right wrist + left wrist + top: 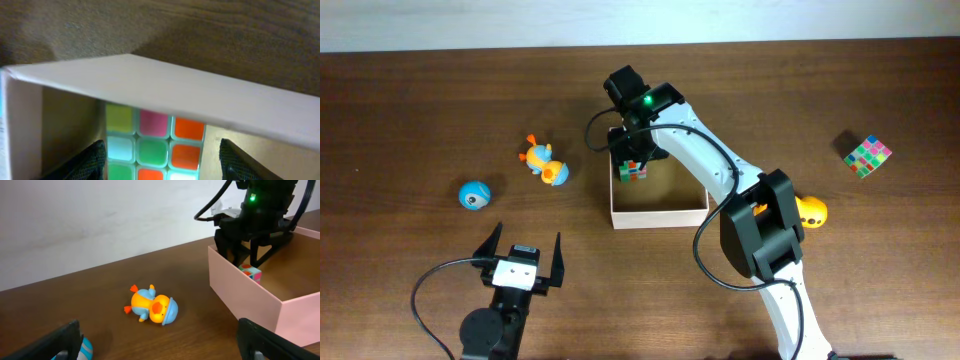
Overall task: Pack container
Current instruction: 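Lower the cube into the box's back-left corner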
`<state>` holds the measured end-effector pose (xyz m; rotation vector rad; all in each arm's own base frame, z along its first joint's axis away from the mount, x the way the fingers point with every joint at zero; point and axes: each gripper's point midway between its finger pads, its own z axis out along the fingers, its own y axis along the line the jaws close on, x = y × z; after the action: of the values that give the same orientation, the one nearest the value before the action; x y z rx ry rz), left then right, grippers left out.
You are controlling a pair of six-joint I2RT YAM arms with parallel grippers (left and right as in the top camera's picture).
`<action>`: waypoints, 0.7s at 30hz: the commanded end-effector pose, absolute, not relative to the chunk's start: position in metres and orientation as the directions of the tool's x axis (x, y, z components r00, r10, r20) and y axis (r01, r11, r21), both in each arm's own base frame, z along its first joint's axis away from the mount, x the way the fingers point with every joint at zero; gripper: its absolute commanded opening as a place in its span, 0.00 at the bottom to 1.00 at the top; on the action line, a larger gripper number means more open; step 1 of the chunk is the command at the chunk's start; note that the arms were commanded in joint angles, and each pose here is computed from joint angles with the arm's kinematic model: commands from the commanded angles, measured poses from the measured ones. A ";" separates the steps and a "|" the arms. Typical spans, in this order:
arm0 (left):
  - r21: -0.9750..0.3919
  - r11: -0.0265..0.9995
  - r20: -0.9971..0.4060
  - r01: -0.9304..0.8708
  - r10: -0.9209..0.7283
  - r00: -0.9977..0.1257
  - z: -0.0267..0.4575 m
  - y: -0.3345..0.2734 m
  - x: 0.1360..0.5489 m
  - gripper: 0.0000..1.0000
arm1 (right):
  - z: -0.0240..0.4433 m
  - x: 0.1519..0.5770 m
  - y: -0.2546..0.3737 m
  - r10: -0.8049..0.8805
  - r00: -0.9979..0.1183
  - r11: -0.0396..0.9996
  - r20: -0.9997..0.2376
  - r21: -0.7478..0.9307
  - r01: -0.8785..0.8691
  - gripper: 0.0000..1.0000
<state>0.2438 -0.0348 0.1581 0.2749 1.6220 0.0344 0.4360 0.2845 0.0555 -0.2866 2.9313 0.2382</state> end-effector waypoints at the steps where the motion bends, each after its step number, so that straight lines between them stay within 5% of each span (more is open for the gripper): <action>1: 0.205 0.967 -0.976 0.153 0.214 -0.048 0.156 -0.033 0.244 0.99 | 0.057 0.431 0.284 -0.179 -0.967 0.969 -0.184 0.135 -0.205 0.67; 21: 0.205 0.967 -0.976 0.153 0.214 -0.048 0.156 -0.033 0.244 0.99 | 0.109 0.438 0.293 -0.244 -0.930 0.940 -0.276 0.168 -0.296 0.67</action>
<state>0.2438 -0.0348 0.1581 0.2752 1.6219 0.0347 0.4336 0.2864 0.0709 -0.3580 2.9277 0.2525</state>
